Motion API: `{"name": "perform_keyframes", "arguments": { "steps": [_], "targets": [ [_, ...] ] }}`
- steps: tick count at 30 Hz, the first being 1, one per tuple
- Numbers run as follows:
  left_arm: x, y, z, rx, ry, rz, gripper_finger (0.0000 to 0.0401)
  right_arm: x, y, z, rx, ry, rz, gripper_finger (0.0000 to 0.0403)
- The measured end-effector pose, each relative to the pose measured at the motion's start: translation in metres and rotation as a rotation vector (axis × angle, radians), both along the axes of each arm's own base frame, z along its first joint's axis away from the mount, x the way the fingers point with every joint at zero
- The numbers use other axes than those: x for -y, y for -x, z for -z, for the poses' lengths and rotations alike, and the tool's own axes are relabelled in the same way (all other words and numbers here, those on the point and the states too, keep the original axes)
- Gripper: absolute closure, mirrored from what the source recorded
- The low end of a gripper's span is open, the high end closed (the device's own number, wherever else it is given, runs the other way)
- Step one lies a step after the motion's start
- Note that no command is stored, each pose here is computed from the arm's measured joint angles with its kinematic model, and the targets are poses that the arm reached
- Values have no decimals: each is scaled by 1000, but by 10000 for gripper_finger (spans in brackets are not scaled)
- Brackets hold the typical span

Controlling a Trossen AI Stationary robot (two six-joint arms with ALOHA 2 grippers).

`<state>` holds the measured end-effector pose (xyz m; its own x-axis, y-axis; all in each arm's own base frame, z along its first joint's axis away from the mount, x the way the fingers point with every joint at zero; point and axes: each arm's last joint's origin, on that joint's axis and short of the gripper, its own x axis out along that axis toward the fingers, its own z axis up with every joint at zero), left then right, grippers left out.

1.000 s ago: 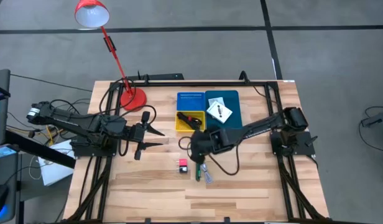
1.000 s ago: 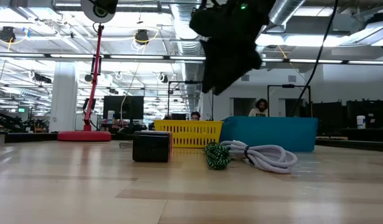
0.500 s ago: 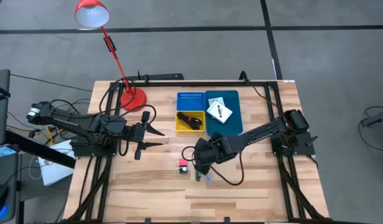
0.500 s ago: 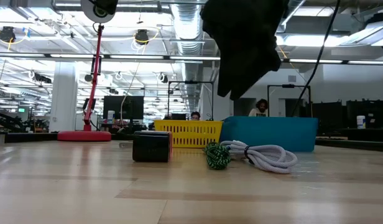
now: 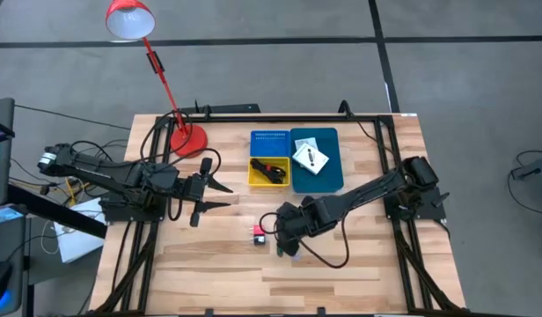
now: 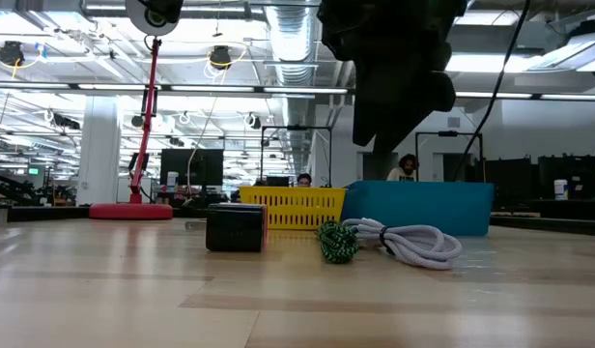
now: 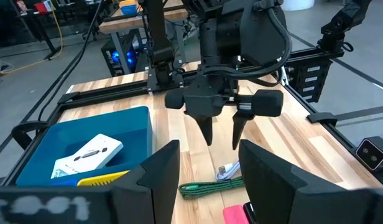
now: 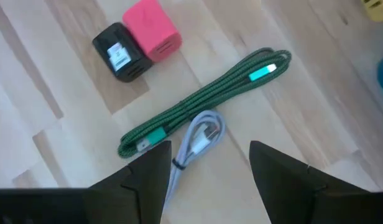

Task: Pick and place items into bin
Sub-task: Put the white charger cable into the yellow bin

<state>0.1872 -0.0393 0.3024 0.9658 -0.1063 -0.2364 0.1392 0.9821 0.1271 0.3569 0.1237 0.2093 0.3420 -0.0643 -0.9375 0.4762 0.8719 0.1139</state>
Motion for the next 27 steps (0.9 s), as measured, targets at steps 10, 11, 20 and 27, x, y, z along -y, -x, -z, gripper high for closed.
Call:
{"name": "perform_keyframes", "arguments": {
  "steps": [10, 11, 20, 27],
  "targets": [
    [0, 0, 0, 0, 11, -2, 246, -8, -2, 23, -96, -34, -32, 194],
    [0, 0, 0, -1, 15, -3, 246, -10, -7, 29, -90, -61, -39, 194],
    [2, 0, -2, 12, 36, 57, 246, -16, -18, 70, -191, -174, -96, 194],
    [4, 0, -3, 22, 55, 127, 246, -16, -17, 67, -196, -208, -91, 207]
  ]
}}
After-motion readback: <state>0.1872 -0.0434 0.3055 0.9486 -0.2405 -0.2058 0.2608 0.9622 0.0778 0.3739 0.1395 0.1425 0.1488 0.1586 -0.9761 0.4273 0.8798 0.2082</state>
